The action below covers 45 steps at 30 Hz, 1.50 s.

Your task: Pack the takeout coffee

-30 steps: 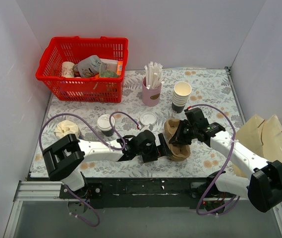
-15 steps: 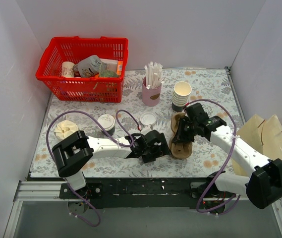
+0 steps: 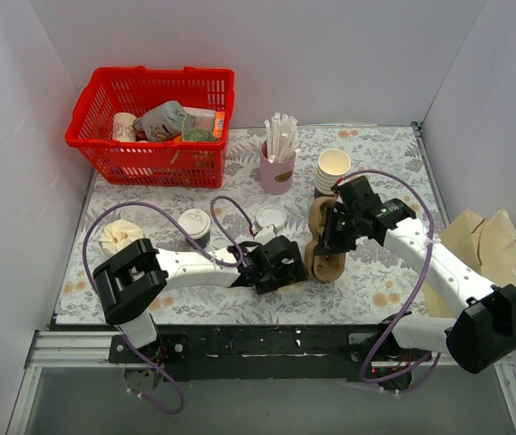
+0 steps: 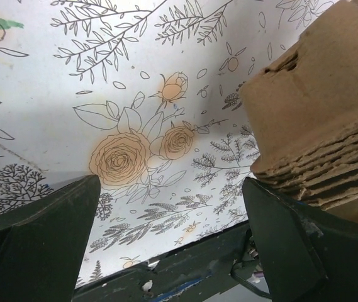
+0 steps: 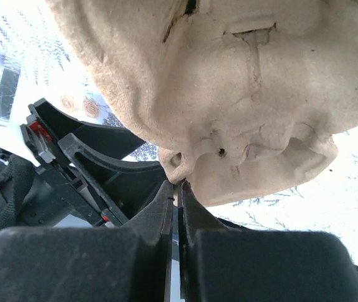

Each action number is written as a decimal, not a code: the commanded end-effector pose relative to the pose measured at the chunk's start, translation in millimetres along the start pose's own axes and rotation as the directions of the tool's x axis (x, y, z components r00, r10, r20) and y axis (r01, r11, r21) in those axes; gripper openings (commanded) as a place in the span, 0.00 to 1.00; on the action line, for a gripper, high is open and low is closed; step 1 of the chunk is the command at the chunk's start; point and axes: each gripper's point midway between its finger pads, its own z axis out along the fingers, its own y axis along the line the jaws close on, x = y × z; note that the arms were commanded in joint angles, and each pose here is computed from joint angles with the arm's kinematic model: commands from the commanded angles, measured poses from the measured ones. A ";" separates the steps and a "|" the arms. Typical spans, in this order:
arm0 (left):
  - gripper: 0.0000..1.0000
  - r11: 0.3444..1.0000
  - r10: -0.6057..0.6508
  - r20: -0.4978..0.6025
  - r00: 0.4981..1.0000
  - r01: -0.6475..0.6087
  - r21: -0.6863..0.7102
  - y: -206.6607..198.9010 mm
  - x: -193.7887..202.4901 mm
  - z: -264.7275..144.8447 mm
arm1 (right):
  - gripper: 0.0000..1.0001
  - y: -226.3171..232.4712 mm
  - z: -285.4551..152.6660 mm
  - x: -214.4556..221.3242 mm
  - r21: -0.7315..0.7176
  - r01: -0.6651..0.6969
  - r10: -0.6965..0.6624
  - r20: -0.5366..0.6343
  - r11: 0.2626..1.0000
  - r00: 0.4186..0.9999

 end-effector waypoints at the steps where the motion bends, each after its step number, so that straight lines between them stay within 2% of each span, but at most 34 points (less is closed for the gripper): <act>1: 0.98 0.997 0.028 0.072 0.997 -0.033 0.063 -17.7 -21.6 -21.1 | 0.01 7.0 -8.4 2.4 -0.021 0.036 -0.037 -0.024 0.999 0.999; 7: 0.98 0.980 0.068 0.054 0.996 -0.077 0.186 -43.2 -22.2 -52.6 | 0.01 3.2 -7.5 10.2 -0.025 0.066 -0.067 -0.049 0.998 0.997; 11: 0.98 0.975 0.054 0.070 0.996 -0.068 0.213 -35.7 -23.8 -69.1 | 0.01 -10.3 -6.1 18.0 0.008 0.134 -0.133 -0.074 0.991 0.988; 14: 0.98 0.974 0.047 0.080 0.996 -0.063 0.217 -32.6 -24.7 -67.3 | 0.01 -20.7 0.2 27.4 0.019 0.163 -0.161 -0.094 0.986 0.982; 21: 0.98 0.981 0.027 0.049 0.998 -0.036 0.193 -32.6 -20.1 -56.4 | 0.01 -14.5 3.5 39.2 -0.060 0.218 -0.224 -0.111 0.974 0.968; 22: 0.98 0.981 0.017 0.054 0.998 -0.027 0.194 -30.3 -20.4 -59.0 | 0.12 -12.5 0.9 40.7 -0.065 0.240 -0.246 -0.104 0.969 0.964; 23: 0.98 0.984 0.013 0.055 0.998 -0.023 0.177 -18.9 -18.2 -57.3 | 0.17 -12.0 -1.1 39.3 -0.060 0.260 -0.265 -0.091 0.964 0.960; 24: 0.98 0.977 -0.010 0.071 0.997 -0.005 0.213 -23.9 -22.6 -68.1 | 0.26 -14.4 -2.4 37.4 -0.036 0.271 -0.273 -0.074 0.962 0.959; 26: 0.98 0.978 -0.021 0.089 0.996 0.002 0.210 -14.8 -24.0 -70.6 | 0.29 -9.3 -5.6 39.5 -0.049 0.298 -0.300 -0.055 0.953 0.952; 27: 0.98 0.981 -0.032 0.088 0.996 0.015 0.194 -9.6 -24.5 -71.1 | 0.36 -5.8 -5.2 41.5 -0.059 0.315 -0.318 -0.051 0.947 0.947; 29: 0.98 0.985 -0.053 0.106 0.993 0.035 0.166 -1.5 -29.2 -75.5 | 0.43 8.7 -3.4 53.7 -0.067 0.404 -0.408 -0.068 0.912 0.910; 30: 0.98 0.993 -0.059 0.105 0.993 0.047 0.112 15.0 -27.3 -73.6 | 0.50 8.2 -1.1 51.8 -0.013 0.442 -0.442 -0.058 0.897 0.895; 31: 0.98 0.991 -0.082 0.119 0.989 0.069 0.111 19.1 -31.4 -79.3 | 0.52 19.2 2.1 62.9 -0.013 0.503 -0.502 -0.082 0.864 0.861; 37: 0.98 0.989 -0.146 0.192 0.971 0.150 -0.010 73.2 -44.2 -91.1 | 0.59 28.6 19.8 62.7 0.100 0.543 -0.534 -0.099 0.834 0.839; 40: 0.98 0.985 -0.157 0.201 0.967 0.167 -0.034 87.4 -43.0 -95.8 | 0.59 29.0 30.2 64.4 0.121 0.536 -0.523 -0.120 0.836 0.843; 45: 0.98 0.987 -0.161 0.173 0.972 0.161 0.010 85.9 -36.5 -96.7 | 0.58 25.3 39.2 62.7 0.165 0.496 -0.482 -0.121 0.852 0.868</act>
